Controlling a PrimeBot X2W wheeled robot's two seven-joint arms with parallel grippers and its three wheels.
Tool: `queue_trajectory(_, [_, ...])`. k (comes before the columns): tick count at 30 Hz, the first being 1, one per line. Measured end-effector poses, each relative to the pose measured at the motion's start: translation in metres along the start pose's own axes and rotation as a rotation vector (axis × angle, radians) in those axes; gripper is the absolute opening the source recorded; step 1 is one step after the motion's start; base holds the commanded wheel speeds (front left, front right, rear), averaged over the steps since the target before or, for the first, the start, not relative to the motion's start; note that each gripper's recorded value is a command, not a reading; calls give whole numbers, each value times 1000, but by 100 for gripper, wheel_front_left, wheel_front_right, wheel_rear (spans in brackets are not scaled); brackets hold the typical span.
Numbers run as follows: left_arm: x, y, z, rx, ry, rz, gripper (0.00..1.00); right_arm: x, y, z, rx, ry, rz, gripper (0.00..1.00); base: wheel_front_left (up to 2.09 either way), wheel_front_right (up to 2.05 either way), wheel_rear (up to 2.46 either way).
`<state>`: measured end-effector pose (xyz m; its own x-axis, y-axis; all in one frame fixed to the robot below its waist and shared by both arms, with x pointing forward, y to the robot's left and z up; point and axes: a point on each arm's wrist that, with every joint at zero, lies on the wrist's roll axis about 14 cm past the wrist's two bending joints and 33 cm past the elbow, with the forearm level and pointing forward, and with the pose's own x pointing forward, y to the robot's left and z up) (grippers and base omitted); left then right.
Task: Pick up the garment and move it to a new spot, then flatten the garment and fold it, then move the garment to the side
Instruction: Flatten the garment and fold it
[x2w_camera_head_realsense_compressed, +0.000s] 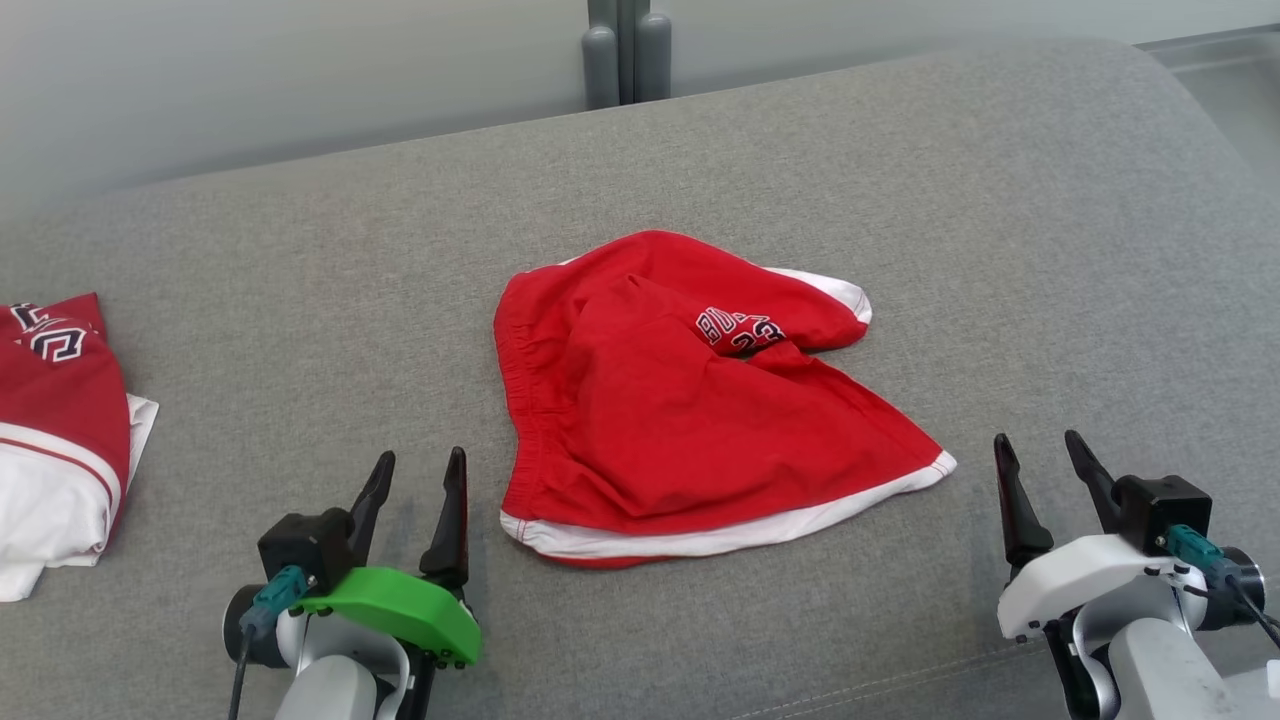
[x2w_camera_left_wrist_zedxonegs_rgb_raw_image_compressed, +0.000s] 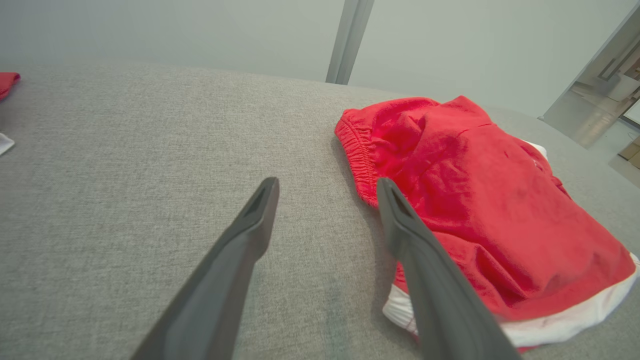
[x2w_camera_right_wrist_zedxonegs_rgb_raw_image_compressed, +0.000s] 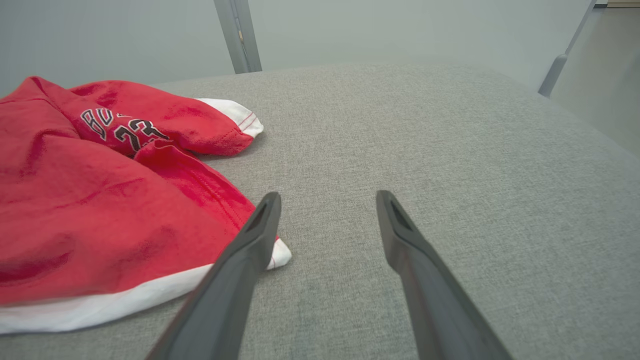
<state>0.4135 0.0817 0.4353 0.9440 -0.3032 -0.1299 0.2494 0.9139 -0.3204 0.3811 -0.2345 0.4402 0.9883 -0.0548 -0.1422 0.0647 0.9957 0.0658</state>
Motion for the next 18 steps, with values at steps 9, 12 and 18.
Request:
queue_trajectory(9, [-1,-21,-16,-10,54,-64,100,25,63,22,-19,-61,167,100,0,0,0])
queue_trajectory(12, [3,-28,-20,-15,71,-92,100,40,89,23,-42,-53,242,100,0,0,0])
queue_trajectory(18, [12,-35,-29,-28,111,-122,100,60,106,2,-81,25,296,100,0,0,0])
